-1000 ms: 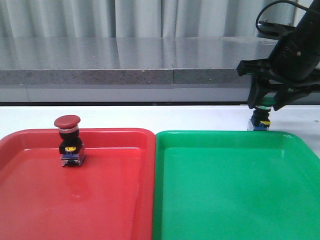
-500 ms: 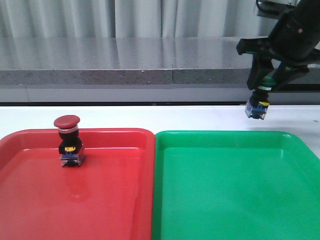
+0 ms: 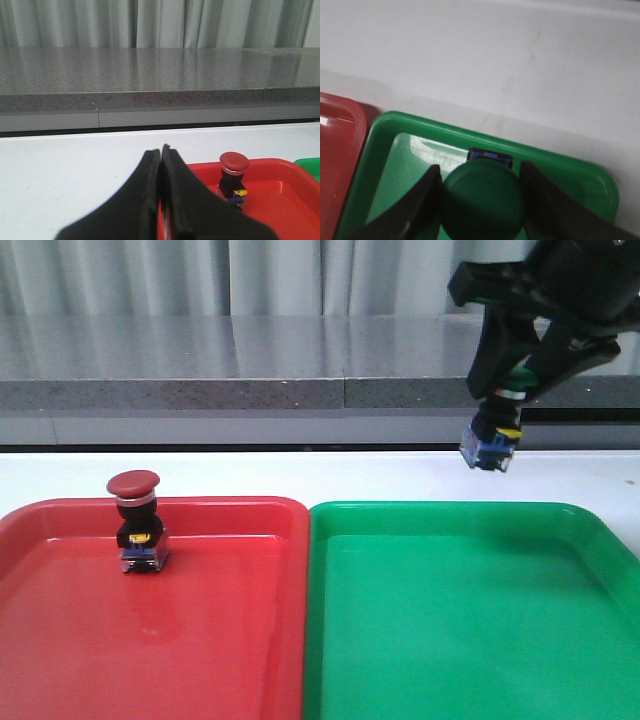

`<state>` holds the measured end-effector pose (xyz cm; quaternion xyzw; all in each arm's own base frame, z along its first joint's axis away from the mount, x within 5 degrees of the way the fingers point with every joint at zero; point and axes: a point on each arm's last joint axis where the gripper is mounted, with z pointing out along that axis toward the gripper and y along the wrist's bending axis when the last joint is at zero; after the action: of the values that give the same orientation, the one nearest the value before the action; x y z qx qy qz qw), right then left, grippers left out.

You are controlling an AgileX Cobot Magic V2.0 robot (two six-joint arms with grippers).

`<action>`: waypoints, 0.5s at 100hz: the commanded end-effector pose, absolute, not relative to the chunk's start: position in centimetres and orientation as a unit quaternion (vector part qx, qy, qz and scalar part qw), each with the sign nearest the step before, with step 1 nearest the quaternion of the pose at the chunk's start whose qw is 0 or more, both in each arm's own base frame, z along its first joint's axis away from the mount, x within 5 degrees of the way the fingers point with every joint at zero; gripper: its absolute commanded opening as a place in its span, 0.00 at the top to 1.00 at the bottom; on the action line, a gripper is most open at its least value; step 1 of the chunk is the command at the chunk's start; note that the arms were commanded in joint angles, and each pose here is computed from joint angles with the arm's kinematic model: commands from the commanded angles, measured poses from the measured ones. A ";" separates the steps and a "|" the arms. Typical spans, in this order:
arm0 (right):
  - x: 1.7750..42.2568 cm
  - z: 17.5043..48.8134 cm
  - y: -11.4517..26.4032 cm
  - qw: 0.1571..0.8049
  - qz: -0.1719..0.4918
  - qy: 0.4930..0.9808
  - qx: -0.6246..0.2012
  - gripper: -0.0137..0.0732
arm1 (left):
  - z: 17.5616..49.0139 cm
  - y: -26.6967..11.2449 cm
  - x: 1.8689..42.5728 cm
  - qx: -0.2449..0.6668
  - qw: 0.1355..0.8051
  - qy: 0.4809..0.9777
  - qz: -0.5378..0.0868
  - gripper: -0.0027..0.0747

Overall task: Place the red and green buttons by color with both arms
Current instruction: 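Carry the green button forward and lower it into the green tray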

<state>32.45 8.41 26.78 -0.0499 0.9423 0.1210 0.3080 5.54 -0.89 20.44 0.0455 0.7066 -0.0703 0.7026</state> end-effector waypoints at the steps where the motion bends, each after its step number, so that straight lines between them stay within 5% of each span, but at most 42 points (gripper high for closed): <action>1: 31.9 28.0 8.2 0.352 0.126 0.927 -0.039 0.66 | 19.9 -0.9 5.5 0.045 0.726 0.682 -0.075 0.99; 50: 31.7 23.2 10.6 0.311 0.135 0.940 -0.031 0.66 | 19.9 -0.9 5.5 0.045 0.726 0.682 -0.075 0.99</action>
<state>31.11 10.54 21.57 -0.0382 0.9556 0.1260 0.2637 5.54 -0.89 20.44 0.0455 0.7066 -0.0703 0.7026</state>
